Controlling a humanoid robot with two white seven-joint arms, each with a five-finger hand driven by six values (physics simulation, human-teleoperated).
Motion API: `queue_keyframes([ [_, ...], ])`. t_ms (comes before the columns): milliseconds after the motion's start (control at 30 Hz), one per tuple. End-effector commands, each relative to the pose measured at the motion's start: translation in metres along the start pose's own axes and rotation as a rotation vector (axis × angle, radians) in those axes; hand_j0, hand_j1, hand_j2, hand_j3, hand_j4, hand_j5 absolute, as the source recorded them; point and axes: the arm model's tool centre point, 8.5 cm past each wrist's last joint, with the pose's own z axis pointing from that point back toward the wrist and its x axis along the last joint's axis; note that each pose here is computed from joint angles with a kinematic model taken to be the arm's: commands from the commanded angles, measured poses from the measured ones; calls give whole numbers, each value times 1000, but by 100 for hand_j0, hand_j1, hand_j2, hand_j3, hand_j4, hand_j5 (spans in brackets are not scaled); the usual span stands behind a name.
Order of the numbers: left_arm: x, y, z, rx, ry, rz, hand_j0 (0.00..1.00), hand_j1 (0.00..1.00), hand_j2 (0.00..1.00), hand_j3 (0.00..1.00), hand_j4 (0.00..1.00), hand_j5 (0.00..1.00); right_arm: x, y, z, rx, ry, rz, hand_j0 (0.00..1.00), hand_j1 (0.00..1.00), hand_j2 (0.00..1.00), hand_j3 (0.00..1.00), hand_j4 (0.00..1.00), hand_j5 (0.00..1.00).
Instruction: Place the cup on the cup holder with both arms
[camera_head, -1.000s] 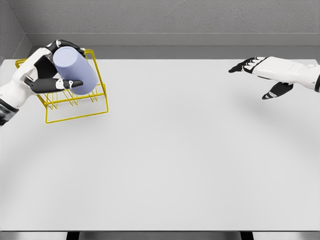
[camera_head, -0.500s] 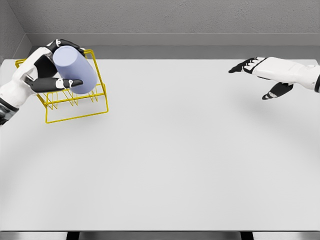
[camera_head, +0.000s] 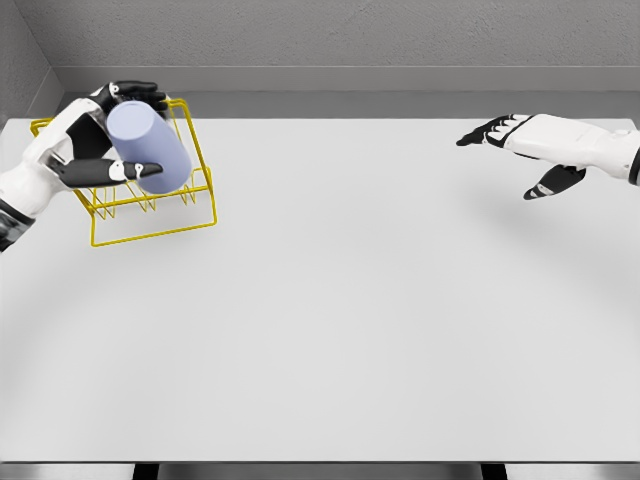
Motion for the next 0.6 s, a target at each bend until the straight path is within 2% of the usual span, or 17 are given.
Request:
queue_keyframes([
  [0,1,1,0,0,-1,0,95,95,95,95,95,95,0,-1,1,-5,1,-5,100,100,100,100,100,100],
  [400,-1,-3,2,-8,-3,4,95,95,95,95,95,95,1,-1,0,-8,-1,-2,100,100,100,100,100,100],
  [433,1,-5,2,-19,-10,3,95,95,95,95,95,95,1,-1,0,-7,-3,-2,100,100,100,100,100,100],
  [467,5,-11,0,-61,-26,0,96,96,96,96,96,96,1,-1,0,-7,-3,-2,100,100,100,100,100,100],
  [500,16,-21,-4,-134,-52,-16,100,100,100,100,100,100,1,-2,-1,-8,-4,-2,100,100,100,100,100,100],
  [567,40,-34,-8,-181,-154,-62,100,100,100,100,100,100,1,-1,-1,-9,-4,-3,100,100,100,100,100,100],
])
